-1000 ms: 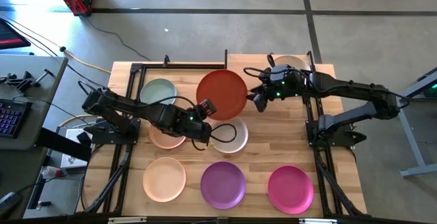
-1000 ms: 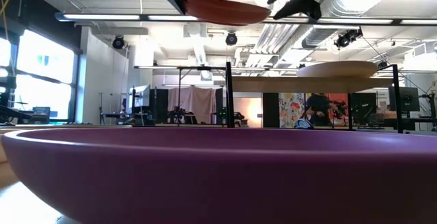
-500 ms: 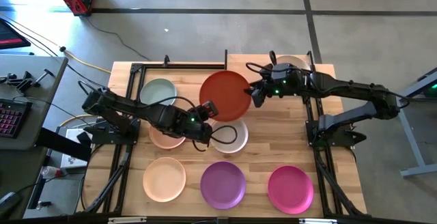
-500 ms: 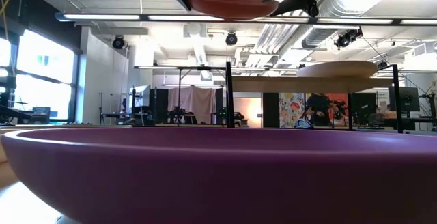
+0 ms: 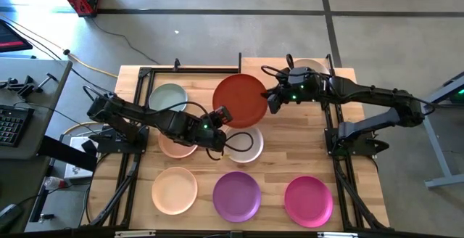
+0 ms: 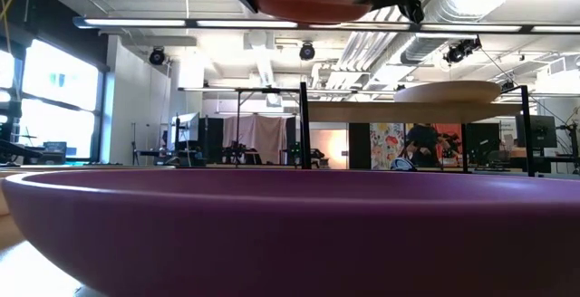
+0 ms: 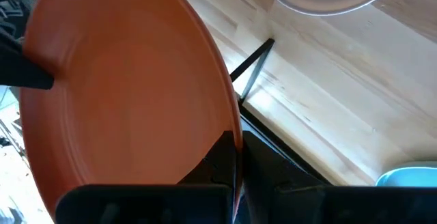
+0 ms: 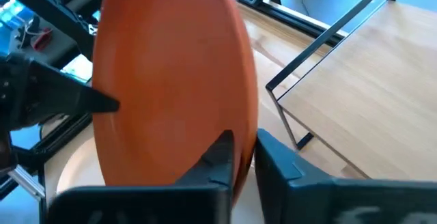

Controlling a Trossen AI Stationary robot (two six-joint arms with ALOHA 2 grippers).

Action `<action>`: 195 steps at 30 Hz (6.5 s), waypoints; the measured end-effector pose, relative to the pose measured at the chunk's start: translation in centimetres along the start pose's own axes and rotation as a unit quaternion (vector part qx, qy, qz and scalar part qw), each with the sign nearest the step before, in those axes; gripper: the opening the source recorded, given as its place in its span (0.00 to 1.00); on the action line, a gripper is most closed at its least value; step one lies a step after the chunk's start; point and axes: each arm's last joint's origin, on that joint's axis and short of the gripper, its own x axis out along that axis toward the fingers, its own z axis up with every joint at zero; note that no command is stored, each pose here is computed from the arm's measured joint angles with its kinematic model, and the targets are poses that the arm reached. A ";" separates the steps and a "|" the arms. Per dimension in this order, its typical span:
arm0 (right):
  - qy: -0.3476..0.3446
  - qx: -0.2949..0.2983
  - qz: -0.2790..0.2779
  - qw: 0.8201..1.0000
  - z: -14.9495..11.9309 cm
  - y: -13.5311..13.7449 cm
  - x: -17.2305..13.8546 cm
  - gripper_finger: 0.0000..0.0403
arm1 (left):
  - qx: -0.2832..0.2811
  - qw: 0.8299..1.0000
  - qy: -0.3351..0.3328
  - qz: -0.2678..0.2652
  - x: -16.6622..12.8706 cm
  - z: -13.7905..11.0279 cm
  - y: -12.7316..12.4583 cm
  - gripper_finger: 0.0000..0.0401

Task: Place and stack plates onto a shelf
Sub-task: Stack the orange plate on top of the white plate on the shelf, then stack the pink plate on top of the orange plate on the shelf

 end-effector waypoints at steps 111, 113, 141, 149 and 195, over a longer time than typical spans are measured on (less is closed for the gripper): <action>-0.172 0.435 -0.339 0.816 -7.6 -14.5 -12.9 0.00 | -0.605 0.788 -0.023 0.113 -8.9 -10.5 -0.6 0.26; -0.175 0.438 -0.348 0.810 -7.5 -14.7 -12.8 0.00 | -0.603 0.789 -0.022 0.112 -8.9 -10.5 -0.7 0.26; -0.129 0.420 -0.372 0.817 -6.3 -16.0 -10.5 0.06 | -0.607 0.786 -0.006 0.119 -8.5 -10.9 -0.5 0.26; -0.131 0.419 -0.375 0.817 -6.3 -16.0 -10.5 0.21 | -0.607 0.786 -0.006 0.118 -8.5 -10.9 -0.5 0.26; 0.074 0.356 -0.048 0.930 -8.2 -9.3 -10.1 0.26 | -0.688 0.715 -0.002 -0.124 -7.6 -10.1 -3.6 0.26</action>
